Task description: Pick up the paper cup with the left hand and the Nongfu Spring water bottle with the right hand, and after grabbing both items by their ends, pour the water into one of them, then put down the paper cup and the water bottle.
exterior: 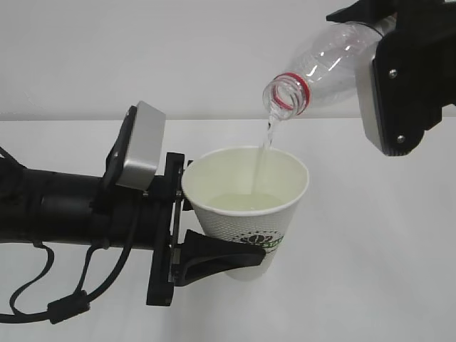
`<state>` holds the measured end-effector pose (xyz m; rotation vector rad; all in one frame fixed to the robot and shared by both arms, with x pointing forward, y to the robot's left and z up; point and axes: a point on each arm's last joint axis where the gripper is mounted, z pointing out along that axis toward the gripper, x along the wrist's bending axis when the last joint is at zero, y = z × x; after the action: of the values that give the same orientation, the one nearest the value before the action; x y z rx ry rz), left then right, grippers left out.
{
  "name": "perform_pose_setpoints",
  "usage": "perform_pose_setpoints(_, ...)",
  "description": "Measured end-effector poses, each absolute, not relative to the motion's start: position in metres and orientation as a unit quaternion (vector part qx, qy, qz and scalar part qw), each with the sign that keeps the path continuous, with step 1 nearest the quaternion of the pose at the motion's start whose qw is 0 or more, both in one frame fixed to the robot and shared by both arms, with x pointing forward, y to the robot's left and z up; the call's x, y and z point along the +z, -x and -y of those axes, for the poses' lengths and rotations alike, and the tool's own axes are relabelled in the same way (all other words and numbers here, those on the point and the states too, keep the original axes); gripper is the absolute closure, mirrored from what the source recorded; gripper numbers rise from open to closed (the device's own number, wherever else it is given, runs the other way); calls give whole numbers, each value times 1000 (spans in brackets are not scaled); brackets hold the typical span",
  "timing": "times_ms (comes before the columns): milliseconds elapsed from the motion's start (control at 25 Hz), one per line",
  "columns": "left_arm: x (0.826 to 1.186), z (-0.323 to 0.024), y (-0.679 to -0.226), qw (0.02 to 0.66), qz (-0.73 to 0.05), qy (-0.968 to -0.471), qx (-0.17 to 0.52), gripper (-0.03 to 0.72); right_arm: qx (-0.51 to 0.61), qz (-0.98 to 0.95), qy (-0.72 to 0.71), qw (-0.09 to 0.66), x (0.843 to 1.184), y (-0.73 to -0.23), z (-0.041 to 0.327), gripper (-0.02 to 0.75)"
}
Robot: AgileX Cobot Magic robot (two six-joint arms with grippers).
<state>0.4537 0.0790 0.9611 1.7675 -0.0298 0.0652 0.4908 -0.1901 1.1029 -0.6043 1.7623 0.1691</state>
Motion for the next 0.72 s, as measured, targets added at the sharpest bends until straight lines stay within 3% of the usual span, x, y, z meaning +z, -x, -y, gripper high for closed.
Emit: perform_pose_setpoints(720,961,-79,-454,632,13,-774,29,190,72,-758,262,594,1103,-491,190,268)
